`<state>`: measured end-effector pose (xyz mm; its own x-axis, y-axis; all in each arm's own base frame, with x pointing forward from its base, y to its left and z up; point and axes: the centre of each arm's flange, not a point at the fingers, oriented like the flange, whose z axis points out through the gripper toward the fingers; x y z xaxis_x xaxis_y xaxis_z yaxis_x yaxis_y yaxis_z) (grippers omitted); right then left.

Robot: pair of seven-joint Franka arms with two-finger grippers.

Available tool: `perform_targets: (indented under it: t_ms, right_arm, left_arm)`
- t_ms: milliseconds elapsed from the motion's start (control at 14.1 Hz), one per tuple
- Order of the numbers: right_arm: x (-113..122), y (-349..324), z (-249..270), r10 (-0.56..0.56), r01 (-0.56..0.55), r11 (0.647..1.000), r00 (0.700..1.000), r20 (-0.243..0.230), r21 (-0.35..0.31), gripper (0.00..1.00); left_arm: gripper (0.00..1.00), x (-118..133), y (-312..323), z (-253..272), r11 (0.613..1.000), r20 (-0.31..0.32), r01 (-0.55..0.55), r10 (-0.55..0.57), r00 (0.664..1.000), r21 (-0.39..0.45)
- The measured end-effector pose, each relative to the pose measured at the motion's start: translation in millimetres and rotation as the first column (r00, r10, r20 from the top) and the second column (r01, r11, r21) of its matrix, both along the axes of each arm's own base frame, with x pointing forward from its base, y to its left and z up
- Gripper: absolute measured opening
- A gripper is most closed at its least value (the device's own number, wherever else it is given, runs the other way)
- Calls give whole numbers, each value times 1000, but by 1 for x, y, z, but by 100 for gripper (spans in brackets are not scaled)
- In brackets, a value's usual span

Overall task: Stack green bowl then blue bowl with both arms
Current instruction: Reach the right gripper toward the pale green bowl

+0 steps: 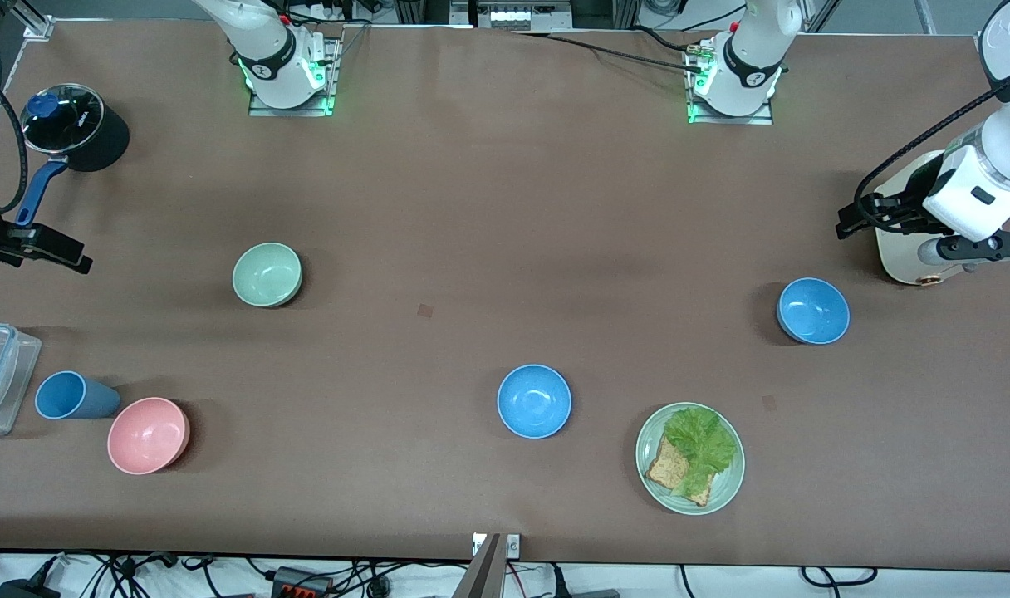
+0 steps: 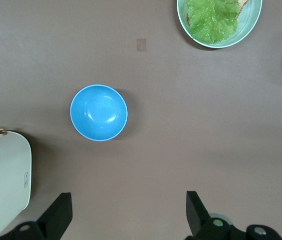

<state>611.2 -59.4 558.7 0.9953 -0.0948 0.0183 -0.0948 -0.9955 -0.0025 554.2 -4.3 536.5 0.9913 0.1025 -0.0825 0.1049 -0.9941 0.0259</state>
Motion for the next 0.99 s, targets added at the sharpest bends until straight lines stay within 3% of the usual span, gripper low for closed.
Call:
perform_targets:
  t_ms: [711, 853, 995]
  right_arm:
    - [-2, 5, -18, 49, -49, 999, 998, -38, 4, 100]
    - [1, 14, -44, 73, -72, 997, 994, -88, 10, 100]
    - [7, 24, -92, 107, -104, 994, 980, -169, 22, 100]
  left_arm:
    - [100, 1, 2, -4, 1000, -12, -9, 9, 1000, -1]
    - [100, 1, 2, -5, 1000, -13, -10, 10, 1000, -1]
    - [100, 2, 2, -5, 1000, -14, -10, 10, 1000, -1]
